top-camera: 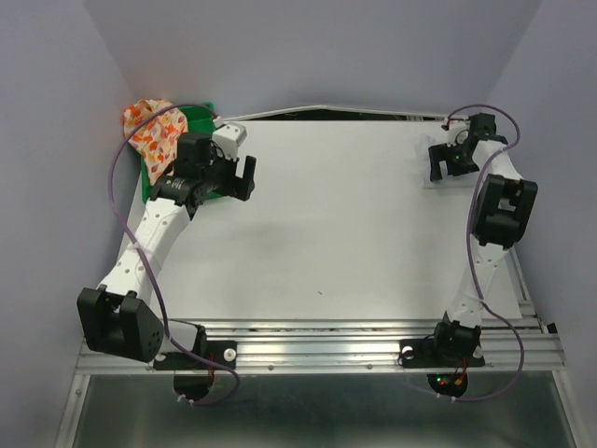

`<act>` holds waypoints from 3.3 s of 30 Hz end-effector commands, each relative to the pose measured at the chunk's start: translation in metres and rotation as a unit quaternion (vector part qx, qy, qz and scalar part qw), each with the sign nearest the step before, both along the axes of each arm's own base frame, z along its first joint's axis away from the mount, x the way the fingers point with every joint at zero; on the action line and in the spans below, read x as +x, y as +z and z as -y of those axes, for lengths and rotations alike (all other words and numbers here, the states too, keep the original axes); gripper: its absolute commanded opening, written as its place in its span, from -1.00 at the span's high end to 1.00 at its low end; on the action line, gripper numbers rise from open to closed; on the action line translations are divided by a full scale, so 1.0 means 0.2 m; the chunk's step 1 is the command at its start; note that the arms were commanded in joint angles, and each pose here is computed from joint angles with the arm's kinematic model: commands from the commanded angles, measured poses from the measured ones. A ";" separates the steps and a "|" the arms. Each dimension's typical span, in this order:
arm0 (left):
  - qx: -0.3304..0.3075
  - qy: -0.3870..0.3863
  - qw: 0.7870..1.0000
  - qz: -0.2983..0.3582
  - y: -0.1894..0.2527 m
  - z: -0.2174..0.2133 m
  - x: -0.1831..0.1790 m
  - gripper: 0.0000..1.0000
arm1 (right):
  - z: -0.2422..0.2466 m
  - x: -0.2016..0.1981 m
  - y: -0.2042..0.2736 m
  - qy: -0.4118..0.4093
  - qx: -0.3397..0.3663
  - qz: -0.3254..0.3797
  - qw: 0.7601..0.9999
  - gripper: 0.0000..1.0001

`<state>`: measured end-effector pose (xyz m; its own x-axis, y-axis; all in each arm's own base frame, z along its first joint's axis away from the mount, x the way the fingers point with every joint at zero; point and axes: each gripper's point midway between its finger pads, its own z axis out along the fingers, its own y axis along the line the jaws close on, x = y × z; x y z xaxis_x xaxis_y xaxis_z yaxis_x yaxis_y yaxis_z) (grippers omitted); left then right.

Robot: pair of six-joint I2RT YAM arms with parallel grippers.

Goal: Fold and stack the skirts
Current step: Neatly place the folded skirt to the corner, then grab the skirt from the pile, then move the skirt to the center of the board

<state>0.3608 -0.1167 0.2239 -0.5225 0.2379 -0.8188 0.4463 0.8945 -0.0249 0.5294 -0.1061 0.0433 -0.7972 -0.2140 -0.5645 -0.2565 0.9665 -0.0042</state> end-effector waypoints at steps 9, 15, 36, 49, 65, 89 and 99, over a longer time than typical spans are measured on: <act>-0.027 0.069 0.996 0.051 0.41 -0.15 0.33 -0.97 | 0.07 0.10 1.25 -0.068 -0.024 0.225 0.972 -1.00; 0.026 0.166 0.985 0.041 0.36 -0.49 0.52 -0.97 | -0.22 -0.25 1.34 0.001 0.065 0.203 0.977 -1.00; 0.057 0.246 0.964 -0.082 -0.42 -0.98 0.90 -0.82 | -0.56 -0.98 0.71 -0.010 0.182 -0.001 0.983 -1.00; 0.027 0.228 0.970 -0.083 -0.44 -0.93 0.98 0.55 | -0.57 -0.99 0.74 -0.018 0.190 0.002 0.982 -1.00; -0.064 0.137 0.980 0.130 0.75 -0.69 0.84 1.00 | -0.63 -0.96 0.80 -0.006 0.232 0.010 0.973 -1.00; -0.147 -0.082 0.944 0.284 1.43 0.43 0.12 1.00 | -0.73 -0.97 0.93 0.033 0.278 0.023 0.960 -1.00; -0.117 -0.106 0.987 0.024 0.29 0.86 0.20 1.00 | -0.74 -1.04 0.83 0.039 0.262 -0.002 0.964 -1.00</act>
